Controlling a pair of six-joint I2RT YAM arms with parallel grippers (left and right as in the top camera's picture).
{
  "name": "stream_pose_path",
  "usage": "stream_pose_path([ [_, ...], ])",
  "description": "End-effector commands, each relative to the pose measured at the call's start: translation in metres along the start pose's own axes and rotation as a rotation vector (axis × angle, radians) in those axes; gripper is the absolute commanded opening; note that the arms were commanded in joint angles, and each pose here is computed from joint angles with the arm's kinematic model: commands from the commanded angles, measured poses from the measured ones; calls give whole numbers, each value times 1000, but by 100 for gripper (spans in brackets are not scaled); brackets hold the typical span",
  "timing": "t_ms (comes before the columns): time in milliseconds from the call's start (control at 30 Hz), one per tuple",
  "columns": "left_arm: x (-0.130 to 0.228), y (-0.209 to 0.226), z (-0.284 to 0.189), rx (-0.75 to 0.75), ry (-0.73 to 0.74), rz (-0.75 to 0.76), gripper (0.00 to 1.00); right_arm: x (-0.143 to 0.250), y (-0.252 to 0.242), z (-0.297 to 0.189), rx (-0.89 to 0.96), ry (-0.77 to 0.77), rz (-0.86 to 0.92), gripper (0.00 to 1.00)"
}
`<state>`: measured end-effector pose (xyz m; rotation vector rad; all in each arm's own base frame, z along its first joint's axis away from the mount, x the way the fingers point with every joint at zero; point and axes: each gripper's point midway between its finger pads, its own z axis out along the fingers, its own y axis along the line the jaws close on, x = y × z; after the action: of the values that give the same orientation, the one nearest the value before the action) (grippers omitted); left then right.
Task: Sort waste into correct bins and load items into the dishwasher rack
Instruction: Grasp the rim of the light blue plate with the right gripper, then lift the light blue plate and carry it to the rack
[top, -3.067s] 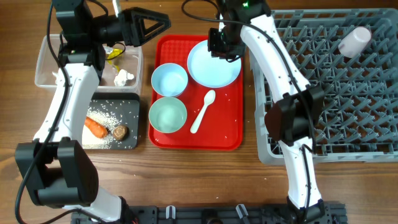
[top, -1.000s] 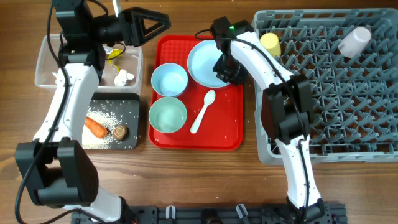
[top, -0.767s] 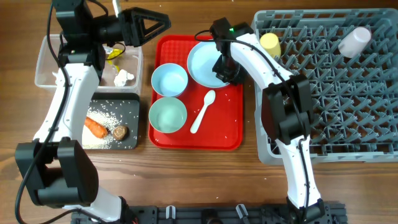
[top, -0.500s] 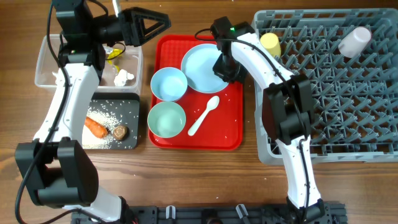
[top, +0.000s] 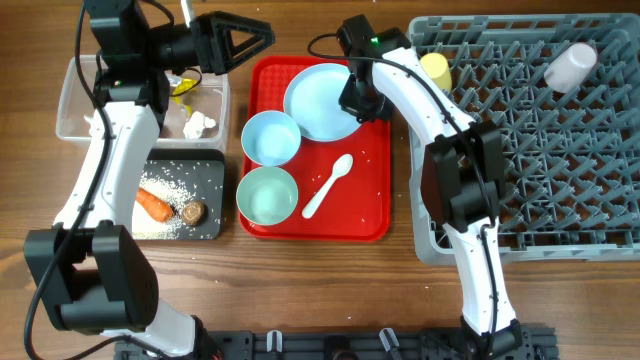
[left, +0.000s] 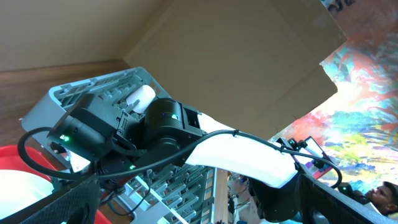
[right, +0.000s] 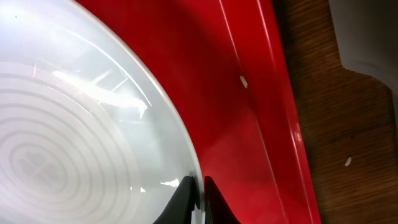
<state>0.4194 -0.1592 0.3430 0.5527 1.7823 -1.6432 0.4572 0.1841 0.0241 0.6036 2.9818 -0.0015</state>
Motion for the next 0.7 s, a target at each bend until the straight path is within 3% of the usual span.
stream_pose_path([
  [0, -1, 2, -2, -2, -2, 1, 100, -7, 6, -11, -21, -35, -44, 4],
  [500, -1, 2, -2, -2, -2, 1, 100, -46, 10, -117, -190, -261, -155, 4],
  [667, -1, 2, -2, -2, -2, 1, 100, -59, -4, -186, -232, -412, -328, 4],
])
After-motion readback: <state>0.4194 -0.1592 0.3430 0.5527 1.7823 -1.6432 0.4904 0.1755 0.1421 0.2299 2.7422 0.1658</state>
